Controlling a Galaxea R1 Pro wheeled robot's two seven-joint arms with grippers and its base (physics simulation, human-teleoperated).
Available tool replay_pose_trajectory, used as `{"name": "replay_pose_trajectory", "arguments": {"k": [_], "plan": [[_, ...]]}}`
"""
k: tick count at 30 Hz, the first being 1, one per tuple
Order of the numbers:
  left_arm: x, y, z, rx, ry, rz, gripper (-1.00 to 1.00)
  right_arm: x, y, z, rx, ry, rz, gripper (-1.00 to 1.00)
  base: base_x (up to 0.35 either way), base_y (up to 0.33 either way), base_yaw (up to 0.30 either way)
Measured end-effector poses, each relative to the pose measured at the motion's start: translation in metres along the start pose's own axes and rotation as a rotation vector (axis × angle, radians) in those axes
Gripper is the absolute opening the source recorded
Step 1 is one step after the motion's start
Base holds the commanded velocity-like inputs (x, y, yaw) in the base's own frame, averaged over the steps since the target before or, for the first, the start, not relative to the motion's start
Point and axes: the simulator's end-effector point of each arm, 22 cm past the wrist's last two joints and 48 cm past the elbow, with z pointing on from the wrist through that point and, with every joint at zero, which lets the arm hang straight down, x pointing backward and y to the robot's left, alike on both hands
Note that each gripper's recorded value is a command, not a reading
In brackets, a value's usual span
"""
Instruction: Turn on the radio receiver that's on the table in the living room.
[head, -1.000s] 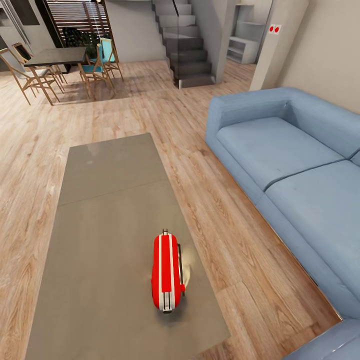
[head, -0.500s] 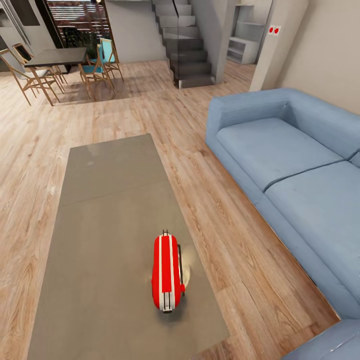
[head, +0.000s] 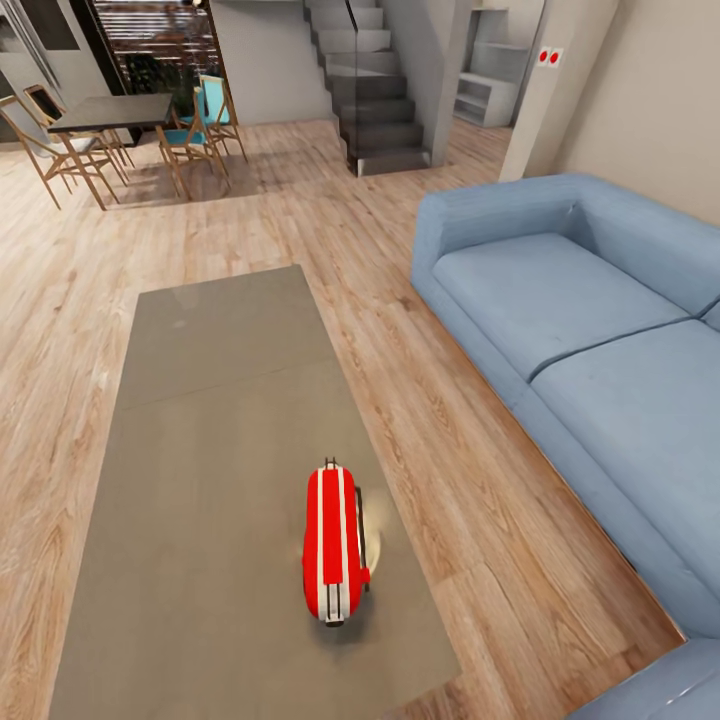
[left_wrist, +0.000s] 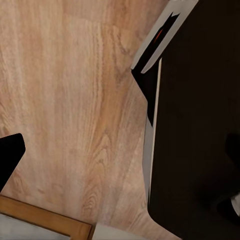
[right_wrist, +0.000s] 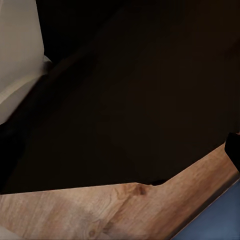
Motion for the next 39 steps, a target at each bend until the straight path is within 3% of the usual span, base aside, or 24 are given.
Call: {"name": "replay_pose_trajectory", "arguments": {"k": [18,27,39], "plan": [[-0.006,-0.006,0.029,0.0,-0.001,-0.001,1.0,-0.002,-0.004,0.029,-0.002,-0.004,0.001,1.0,0.0,0.0,0.0],[-0.006,-0.008,0.029,0.01,-0.003,0.006,1.0,-0.001,-0.004,0.029,-0.003,-0.003,0.001,1.0,0.0,0.0,0.0],[-0.002,-0.005,0.009,0.013,-0.002,0.008,1.0,0.001,0.004,0.009,-0.01,0.004,0.002,1.0,0.0,0.0,0.0]]}}
